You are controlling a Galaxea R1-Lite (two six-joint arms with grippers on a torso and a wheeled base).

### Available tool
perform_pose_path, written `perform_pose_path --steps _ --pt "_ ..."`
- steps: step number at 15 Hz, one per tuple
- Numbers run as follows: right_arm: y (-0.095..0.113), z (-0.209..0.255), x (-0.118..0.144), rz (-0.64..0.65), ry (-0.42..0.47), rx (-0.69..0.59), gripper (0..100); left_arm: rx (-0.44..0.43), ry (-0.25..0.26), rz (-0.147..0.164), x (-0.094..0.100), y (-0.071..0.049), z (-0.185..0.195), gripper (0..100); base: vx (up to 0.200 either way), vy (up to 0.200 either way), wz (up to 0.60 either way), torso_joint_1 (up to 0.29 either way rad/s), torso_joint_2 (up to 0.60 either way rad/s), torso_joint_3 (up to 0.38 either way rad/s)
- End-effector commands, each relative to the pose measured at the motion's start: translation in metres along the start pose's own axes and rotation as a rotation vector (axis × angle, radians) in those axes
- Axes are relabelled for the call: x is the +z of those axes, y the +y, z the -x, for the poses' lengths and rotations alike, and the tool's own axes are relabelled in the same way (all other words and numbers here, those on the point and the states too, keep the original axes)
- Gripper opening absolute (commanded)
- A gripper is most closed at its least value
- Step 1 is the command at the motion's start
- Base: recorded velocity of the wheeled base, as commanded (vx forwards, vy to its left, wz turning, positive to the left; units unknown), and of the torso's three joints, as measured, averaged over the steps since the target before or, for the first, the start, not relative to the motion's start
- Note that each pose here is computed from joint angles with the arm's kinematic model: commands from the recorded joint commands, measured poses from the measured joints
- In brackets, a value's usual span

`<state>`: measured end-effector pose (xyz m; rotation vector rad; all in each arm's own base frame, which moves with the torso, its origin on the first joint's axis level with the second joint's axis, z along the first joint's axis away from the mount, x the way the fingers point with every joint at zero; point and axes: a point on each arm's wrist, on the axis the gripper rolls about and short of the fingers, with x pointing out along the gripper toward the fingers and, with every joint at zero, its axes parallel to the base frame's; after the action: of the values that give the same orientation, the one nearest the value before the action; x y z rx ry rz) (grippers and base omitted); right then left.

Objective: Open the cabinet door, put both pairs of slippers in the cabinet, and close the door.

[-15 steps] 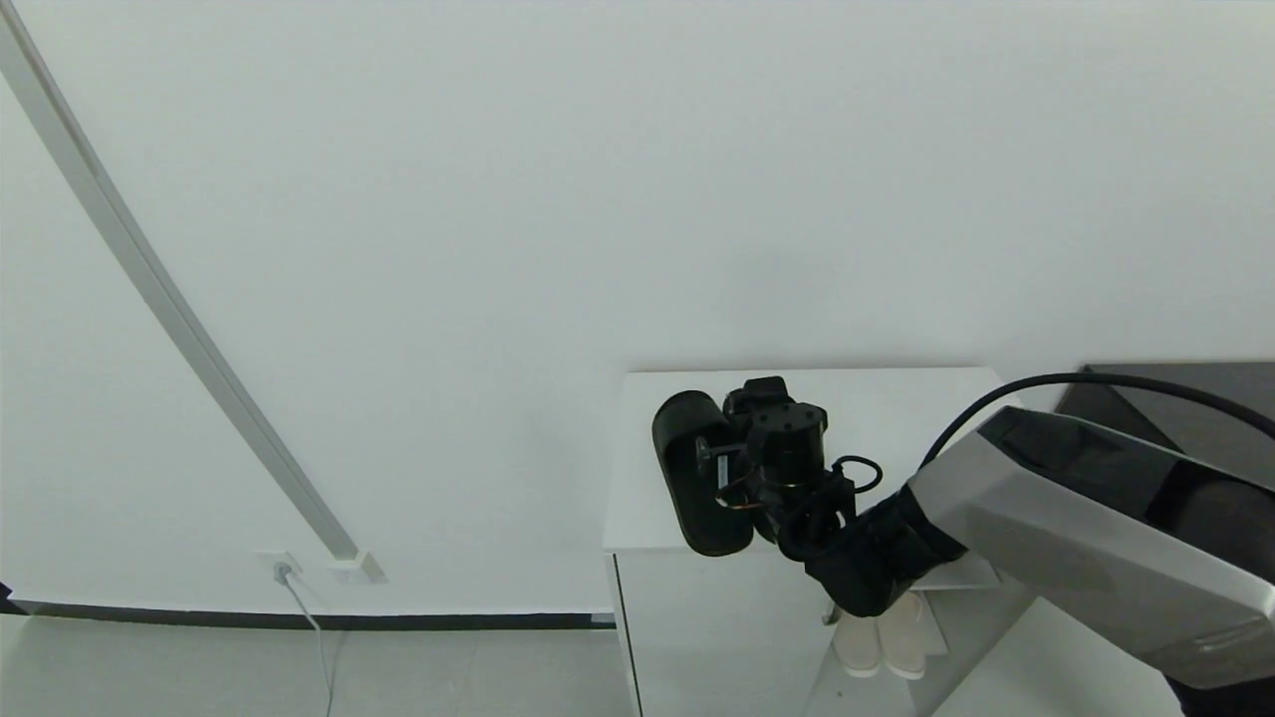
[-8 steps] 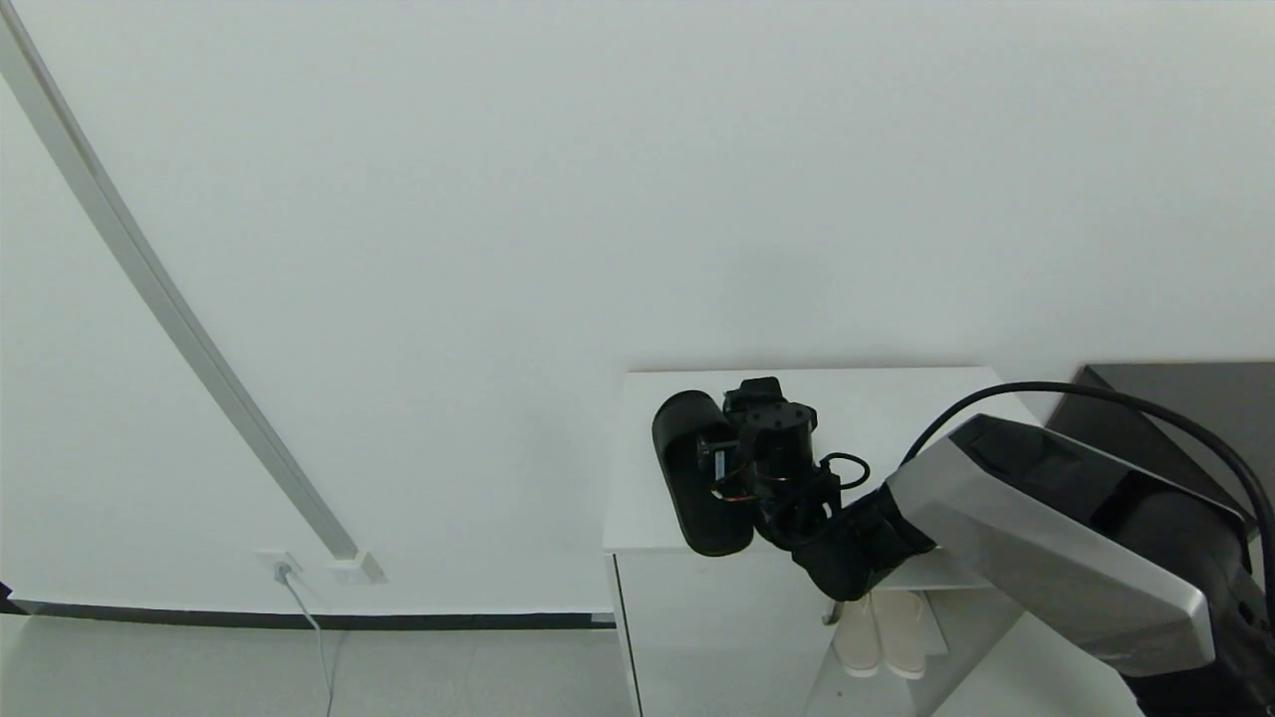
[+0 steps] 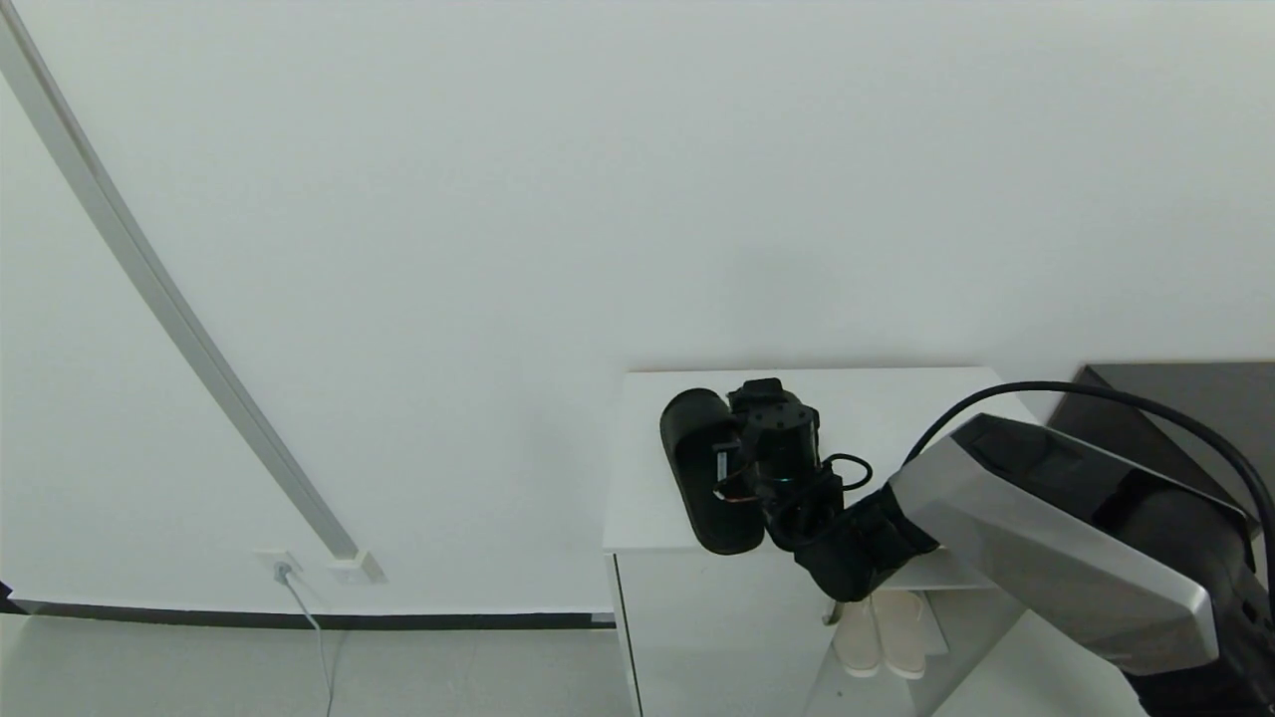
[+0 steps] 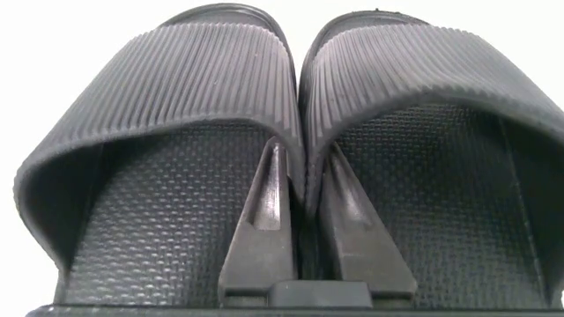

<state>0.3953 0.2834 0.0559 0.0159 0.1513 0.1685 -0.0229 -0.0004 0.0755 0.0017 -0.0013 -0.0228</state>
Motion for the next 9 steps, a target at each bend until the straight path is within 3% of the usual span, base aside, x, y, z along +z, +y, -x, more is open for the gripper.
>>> perform_pose_path --steps 1,5,9 --pt "-0.005 0.033 0.04 -0.017 -0.034 0.056 0 0.0 0.001 0.0 0.0 0.0 0.0 0 0.0 0.0 0.0 0.0 0.0 0.0" --pt "-0.017 0.134 0.084 0.02 -0.037 0.246 0 0.0 0.001 0.0 0.0 0.0 0.0 0 0.0 0.0 0.0 0.0 0.0 0.0" --pt "-0.031 0.201 0.088 0.042 -0.011 0.41 0 0.0 0.001 -0.001 0.0 0.0 0.0 0 0.0 0.0 0.0 0.0 0.0 0.0"
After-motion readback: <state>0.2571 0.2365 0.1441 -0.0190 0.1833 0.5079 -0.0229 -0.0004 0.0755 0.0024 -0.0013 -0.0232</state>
